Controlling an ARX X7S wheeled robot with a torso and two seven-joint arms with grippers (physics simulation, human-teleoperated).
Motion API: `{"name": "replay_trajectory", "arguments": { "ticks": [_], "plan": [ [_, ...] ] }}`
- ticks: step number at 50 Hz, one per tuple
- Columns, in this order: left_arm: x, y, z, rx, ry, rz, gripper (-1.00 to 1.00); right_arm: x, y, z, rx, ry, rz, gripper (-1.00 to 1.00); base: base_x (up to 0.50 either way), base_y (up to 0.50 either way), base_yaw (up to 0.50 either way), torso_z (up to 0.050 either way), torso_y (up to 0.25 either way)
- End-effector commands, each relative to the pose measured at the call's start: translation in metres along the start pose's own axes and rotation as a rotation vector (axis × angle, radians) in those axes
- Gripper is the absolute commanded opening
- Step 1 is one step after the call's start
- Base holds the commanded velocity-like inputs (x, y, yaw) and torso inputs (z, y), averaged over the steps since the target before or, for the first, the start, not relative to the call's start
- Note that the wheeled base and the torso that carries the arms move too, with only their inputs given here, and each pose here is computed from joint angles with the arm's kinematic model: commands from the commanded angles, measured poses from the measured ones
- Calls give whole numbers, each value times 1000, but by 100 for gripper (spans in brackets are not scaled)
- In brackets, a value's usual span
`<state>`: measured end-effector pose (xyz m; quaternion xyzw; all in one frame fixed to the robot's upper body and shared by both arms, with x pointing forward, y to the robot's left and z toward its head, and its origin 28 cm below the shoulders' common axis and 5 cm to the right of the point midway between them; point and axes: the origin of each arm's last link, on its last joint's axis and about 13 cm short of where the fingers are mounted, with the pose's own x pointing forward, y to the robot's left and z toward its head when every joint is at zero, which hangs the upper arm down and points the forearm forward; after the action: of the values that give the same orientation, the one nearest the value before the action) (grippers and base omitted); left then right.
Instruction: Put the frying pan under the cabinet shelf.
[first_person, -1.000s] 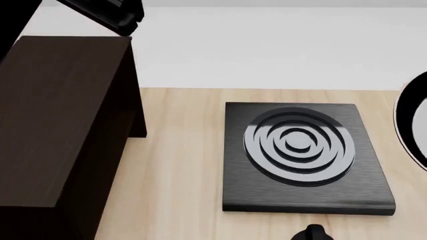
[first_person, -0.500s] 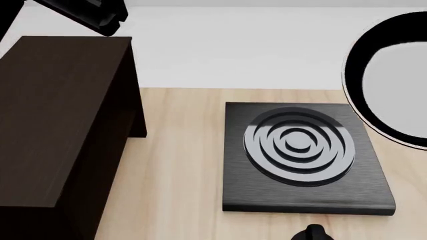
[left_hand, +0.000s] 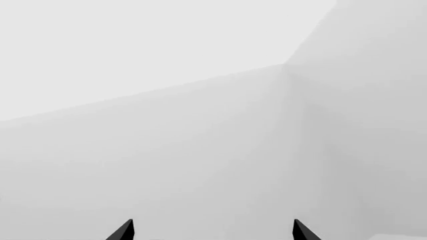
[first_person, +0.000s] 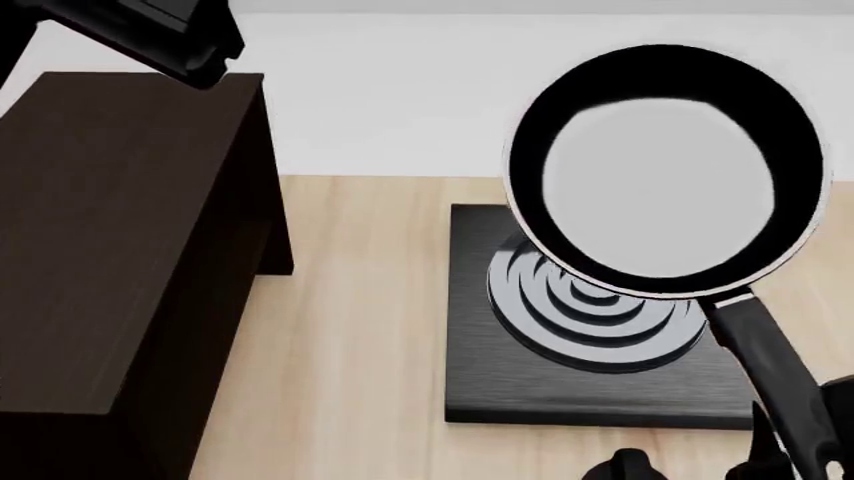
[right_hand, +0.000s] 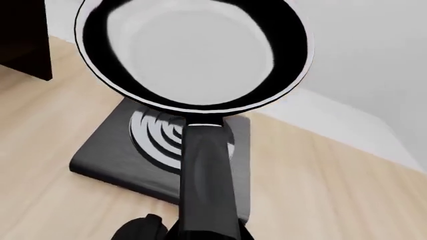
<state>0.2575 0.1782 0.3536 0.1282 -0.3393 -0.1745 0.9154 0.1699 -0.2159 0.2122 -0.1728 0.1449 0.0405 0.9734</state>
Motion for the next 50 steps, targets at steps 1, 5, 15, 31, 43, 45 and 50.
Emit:
{"name": "replay_trajectory", "arguments": {
  "ticks": [1,5,15,31,43,45,50],
  "plan": [
    [-4,1,-3,-4,4,9,100,13,0,24,-91,-42,14,-100,0,0,0,0,0],
    [-6,3,-4,-4,6,17,100,16,2,27,-98,-45,31,-100,0,0,1,0,3],
    [-7,3,-5,-7,9,20,100,13,5,36,-120,-42,71,-100,0,0,0,1,1],
    [-8,6,6,8,-11,29,100,14,13,38,-138,2,151,-100,0,0,0,0,2],
    [0,12,36,67,-79,17,100,20,29,36,-159,33,249,-100,0,0,0,1,2],
    [-1,12,35,67,-75,16,100,23,31,34,-163,45,262,-100,0,0,0,0,0],
    [-2,13,38,67,-83,17,100,29,33,36,-168,52,280,-100,0,0,0,0,0]
  ]
}}
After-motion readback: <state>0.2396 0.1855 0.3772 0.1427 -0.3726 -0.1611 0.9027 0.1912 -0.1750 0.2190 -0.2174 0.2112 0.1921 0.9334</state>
